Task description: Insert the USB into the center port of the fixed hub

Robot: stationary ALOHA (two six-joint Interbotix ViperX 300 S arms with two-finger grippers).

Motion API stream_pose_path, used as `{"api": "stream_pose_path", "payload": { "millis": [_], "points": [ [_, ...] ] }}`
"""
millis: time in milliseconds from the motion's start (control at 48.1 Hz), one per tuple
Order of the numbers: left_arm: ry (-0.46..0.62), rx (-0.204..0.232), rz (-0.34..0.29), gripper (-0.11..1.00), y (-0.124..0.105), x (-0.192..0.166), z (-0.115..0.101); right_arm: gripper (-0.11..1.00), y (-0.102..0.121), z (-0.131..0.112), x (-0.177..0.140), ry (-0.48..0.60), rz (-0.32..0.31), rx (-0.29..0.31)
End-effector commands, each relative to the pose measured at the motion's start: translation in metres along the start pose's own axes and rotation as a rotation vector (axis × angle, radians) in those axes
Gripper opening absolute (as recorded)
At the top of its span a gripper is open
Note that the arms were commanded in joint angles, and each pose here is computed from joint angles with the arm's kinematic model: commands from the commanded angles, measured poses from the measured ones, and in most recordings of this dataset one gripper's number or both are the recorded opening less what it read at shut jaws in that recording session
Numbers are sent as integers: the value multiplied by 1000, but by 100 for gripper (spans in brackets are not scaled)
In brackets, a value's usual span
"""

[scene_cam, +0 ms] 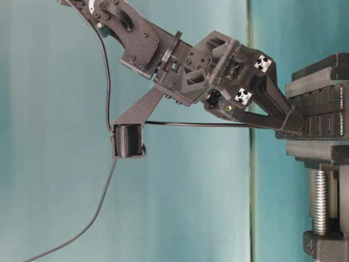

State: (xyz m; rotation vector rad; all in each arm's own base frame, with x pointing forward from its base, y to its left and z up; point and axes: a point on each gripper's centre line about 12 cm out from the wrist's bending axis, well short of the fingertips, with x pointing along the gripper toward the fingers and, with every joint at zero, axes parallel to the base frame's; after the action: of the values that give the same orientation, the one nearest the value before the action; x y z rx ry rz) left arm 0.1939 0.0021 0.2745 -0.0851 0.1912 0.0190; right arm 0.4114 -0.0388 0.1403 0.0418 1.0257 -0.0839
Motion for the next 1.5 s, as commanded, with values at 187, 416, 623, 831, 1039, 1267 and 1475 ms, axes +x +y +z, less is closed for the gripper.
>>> {"api": "stream_pose_path", "payload": {
  "millis": [187,416,623,831,1039,1267,1475],
  "points": [
    [-14,1,0,1,0,1,4,67,-1,13,-14,-46,-2,-3],
    [-17,1,0,1,0,1,5,69,-1,16,-21,-67,-2,-2],
    [-17,0,0,1,0,1,5,69,-1,19,-26,-95,-2,2],
    [-18,0,0,1,0,1,6,70,-1,20,-34,-130,-2,6],
    [-14,-29,0,1,0,0,4,70,0,20,-42,-144,0,1],
    [-15,-31,0,1,0,0,4,70,0,19,-51,-160,0,-1],
    [-14,-31,0,1,0,0,4,70,3,17,-59,-170,3,-7]
  ]
}}
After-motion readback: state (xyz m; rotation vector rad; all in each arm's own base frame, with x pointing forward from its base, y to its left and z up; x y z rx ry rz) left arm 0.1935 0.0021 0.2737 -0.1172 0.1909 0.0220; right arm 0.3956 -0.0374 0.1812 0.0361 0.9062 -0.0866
